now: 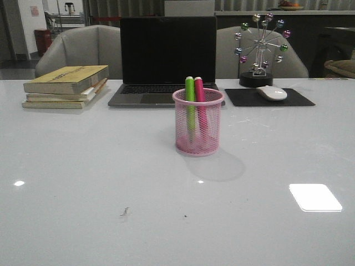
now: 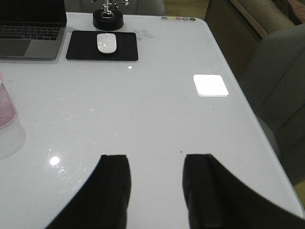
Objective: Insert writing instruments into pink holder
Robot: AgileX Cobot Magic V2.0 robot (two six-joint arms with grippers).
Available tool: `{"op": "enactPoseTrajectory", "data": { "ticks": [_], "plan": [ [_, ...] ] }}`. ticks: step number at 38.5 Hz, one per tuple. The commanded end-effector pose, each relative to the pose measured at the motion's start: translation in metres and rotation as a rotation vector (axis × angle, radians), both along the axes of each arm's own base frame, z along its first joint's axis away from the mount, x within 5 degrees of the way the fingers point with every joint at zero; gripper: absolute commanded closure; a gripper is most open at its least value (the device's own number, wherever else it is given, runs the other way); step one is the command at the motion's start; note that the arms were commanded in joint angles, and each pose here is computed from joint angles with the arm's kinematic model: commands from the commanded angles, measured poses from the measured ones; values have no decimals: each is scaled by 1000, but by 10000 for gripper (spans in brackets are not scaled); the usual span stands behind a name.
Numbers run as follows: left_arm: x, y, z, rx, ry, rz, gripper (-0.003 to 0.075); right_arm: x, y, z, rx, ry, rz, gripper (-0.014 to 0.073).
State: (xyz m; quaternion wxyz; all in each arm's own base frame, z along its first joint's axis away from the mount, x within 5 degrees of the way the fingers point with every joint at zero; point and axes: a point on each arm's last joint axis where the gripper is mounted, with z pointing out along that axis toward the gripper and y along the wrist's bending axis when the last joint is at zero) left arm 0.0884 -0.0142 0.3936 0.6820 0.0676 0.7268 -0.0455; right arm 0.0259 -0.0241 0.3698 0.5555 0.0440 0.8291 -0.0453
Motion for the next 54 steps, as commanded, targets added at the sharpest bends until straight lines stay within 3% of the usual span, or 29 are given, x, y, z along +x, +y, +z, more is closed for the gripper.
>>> {"op": "enactPoseTrajectory", "data": {
  "ticks": [1, 17, 32, 54],
  "plan": [
    [-20, 4, 0, -11, -64, 3, 348, 2, -1, 13, -37, -90, 0, 202],
    [-48, 9, -12, -21, -124, 4, 348, 3, 0, 12, -26, -86, 11, 217],
    [-48, 9, -12, -21, -124, 4, 348, 3, 1, 12, -20, -85, 15, 550],
    [-48, 9, -12, -21, -124, 4, 348, 1, 0, 9, -19, -52, 5, 546]
  ]
}}
